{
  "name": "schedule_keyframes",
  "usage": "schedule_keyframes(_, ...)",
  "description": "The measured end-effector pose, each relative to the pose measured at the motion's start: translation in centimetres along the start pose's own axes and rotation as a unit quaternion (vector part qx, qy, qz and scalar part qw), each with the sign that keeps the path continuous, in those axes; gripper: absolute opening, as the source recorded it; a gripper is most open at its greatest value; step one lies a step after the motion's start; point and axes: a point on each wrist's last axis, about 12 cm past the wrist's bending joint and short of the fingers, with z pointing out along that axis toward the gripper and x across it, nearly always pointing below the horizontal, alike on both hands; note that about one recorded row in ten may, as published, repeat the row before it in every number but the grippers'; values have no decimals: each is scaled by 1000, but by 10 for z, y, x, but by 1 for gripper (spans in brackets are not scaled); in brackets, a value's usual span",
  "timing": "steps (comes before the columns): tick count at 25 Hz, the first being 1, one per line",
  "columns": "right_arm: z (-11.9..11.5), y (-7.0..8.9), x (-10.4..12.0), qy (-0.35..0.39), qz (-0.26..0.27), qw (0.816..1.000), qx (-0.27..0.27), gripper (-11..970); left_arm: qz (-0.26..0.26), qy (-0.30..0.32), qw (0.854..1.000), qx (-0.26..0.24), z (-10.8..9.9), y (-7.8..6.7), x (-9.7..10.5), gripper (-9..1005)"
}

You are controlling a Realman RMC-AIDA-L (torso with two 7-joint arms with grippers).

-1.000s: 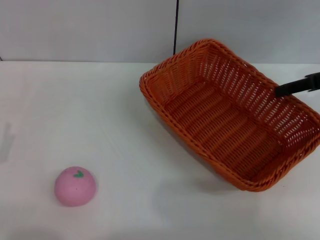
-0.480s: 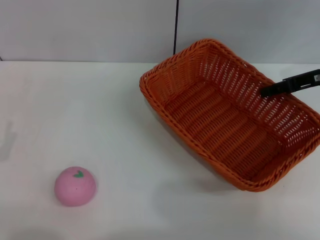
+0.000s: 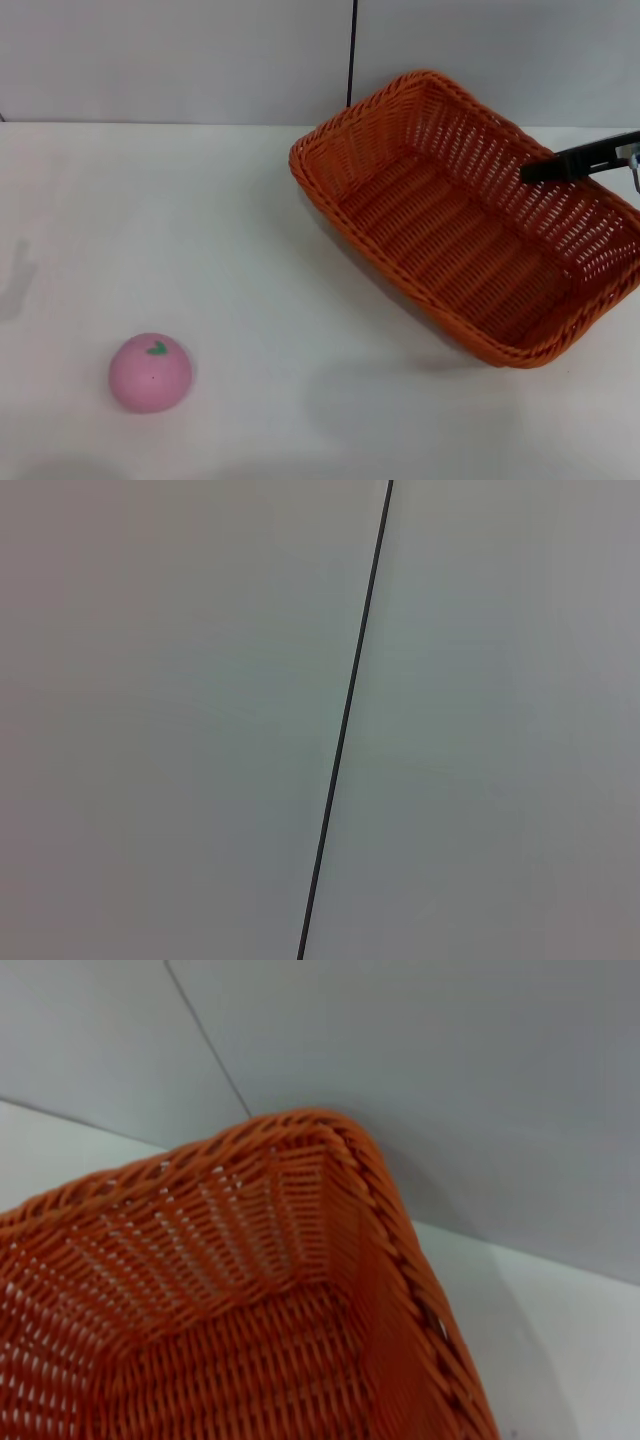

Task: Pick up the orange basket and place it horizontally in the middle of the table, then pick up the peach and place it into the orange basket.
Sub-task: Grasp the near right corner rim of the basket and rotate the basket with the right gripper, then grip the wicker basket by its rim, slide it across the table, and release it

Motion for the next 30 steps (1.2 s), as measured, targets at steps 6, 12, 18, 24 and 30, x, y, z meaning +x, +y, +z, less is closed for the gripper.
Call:
schedule_keyframes(6,-2,1,-1,-15,-35,999,-5,206,1,-1,1000,-1,-2,0,-1,811)
schedule_keyframes(12,-2,12,-2,-5,-149,988,-31,159,2,0,1000,-3,-4,1,-1,810)
schedule_keyframes(18,-4,28,-9,-15,-298,953,-60,170,4,2,1000,2,-10,1,-2,808)
schedule_keyframes(24,-10,40,-19,-18,-415,905,-95,180,5,-4,1000,13,-20,-1,-6,807)
schedule_keyframes(30,-11,48,-25,-20,-516,849,-111,190,-6,-12,999,33,-29,-9,-9,805)
